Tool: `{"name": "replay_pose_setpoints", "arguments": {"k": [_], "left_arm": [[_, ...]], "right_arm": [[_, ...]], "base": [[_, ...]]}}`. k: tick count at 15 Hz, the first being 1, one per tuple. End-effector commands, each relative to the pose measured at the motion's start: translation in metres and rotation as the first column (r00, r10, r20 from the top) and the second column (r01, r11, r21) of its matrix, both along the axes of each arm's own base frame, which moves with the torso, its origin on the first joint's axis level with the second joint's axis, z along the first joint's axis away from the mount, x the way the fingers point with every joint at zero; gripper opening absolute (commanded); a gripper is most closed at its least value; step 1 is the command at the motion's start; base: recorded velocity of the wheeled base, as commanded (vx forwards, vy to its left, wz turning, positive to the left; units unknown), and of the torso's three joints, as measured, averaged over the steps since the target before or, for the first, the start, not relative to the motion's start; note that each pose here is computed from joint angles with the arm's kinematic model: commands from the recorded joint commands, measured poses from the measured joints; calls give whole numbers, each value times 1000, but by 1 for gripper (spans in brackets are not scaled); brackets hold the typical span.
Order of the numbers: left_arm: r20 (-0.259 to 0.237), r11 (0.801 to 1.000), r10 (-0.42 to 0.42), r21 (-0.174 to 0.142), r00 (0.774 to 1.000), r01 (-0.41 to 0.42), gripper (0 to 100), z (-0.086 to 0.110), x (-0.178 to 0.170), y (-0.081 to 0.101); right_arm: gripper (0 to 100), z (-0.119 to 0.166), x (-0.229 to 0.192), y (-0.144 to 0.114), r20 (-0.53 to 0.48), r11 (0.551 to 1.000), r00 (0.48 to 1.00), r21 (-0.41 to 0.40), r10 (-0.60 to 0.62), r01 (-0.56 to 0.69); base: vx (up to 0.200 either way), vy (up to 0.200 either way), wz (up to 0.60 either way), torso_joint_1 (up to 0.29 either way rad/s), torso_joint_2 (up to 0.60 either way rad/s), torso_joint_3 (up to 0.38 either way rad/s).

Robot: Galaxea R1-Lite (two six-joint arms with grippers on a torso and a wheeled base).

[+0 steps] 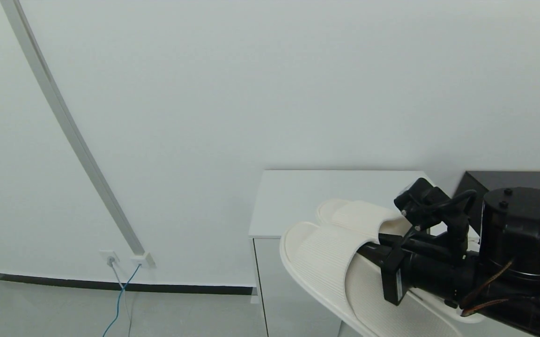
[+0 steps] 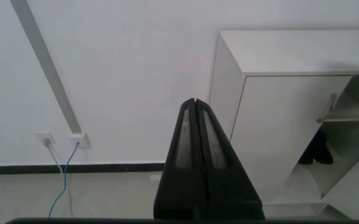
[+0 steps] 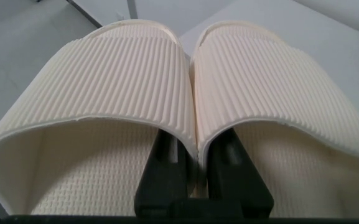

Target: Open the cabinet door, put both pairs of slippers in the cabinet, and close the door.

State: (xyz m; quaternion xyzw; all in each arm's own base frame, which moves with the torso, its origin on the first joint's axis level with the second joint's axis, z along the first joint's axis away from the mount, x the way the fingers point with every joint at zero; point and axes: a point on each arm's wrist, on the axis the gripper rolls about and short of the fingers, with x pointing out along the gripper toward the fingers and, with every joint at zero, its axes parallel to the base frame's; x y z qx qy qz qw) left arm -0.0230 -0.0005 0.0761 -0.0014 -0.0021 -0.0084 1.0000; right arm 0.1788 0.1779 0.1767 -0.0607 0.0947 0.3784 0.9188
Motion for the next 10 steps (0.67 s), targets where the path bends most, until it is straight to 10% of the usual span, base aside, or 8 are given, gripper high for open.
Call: {"name": "replay_pose_setpoints", "arguments": {"k": [1,10], "left_arm": [[-1,1000,0,0,1000,0,0,0,0,0],[-1,1000,0,0,1000,0,0,0,0,0]], "right_arm": [[0,-2,1,1,-6,1000,1000,-6,1,-1],[0,-3,1,1,-8,1000,1000,-8,1,-1]], "base": [[0,0,0,0,0,0],[0,-200,0,3,2,2]]}}
